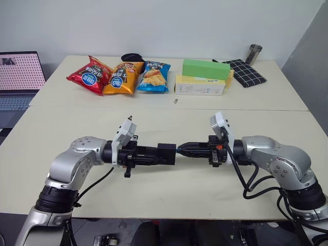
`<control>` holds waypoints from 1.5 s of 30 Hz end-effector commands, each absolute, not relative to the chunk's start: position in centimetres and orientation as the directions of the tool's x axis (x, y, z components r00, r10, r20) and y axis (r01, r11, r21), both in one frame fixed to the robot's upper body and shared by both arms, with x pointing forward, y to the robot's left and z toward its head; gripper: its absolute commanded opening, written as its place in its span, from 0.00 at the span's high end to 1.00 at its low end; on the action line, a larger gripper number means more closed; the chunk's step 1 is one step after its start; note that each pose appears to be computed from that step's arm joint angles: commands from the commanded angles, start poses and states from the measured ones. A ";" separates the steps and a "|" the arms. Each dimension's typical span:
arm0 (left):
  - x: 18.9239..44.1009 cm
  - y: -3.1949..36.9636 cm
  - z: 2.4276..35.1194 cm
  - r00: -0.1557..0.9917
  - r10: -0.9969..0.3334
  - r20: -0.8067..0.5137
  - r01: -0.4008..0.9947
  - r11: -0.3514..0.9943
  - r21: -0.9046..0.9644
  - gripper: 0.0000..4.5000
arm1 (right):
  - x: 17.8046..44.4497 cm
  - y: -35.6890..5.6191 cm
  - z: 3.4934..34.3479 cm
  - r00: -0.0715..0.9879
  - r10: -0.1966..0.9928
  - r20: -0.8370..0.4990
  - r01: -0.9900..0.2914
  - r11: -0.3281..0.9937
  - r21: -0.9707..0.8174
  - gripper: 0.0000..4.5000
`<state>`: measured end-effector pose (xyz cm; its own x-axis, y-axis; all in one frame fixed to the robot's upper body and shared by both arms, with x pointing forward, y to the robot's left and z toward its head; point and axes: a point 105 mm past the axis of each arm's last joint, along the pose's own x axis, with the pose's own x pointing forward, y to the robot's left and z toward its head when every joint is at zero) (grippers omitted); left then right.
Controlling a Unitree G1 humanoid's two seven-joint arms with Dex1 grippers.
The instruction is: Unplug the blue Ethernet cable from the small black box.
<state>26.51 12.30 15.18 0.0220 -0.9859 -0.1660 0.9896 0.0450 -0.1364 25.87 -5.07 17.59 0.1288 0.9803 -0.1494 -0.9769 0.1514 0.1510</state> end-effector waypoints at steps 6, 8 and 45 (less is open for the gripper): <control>26.2 12.1 15.9 0.009 -0.987 -0.160 0.995 0.025 -0.100 0.83 | 25.9 -6.0 17.9 0.136 0.977 -0.166 -0.981 0.157 0.119 1.00; 26.3 12.1 15.9 0.014 -0.987 -0.160 0.995 0.030 -0.099 0.83 | 25.9 -6.2 17.9 0.139 0.976 -0.169 -0.980 0.161 0.120 1.00; 26.1 11.7 15.8 0.010 -0.988 -0.155 0.995 0.025 -0.095 0.83 | 25.3 -5.5 18.1 0.127 0.981 -0.146 -0.973 0.152 0.174 0.64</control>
<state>26.50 11.91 14.91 0.0218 -0.9855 -0.1683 0.9883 0.0466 -0.1451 25.40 -5.39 17.14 0.1280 0.9769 -0.1714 -0.9661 0.1618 0.2010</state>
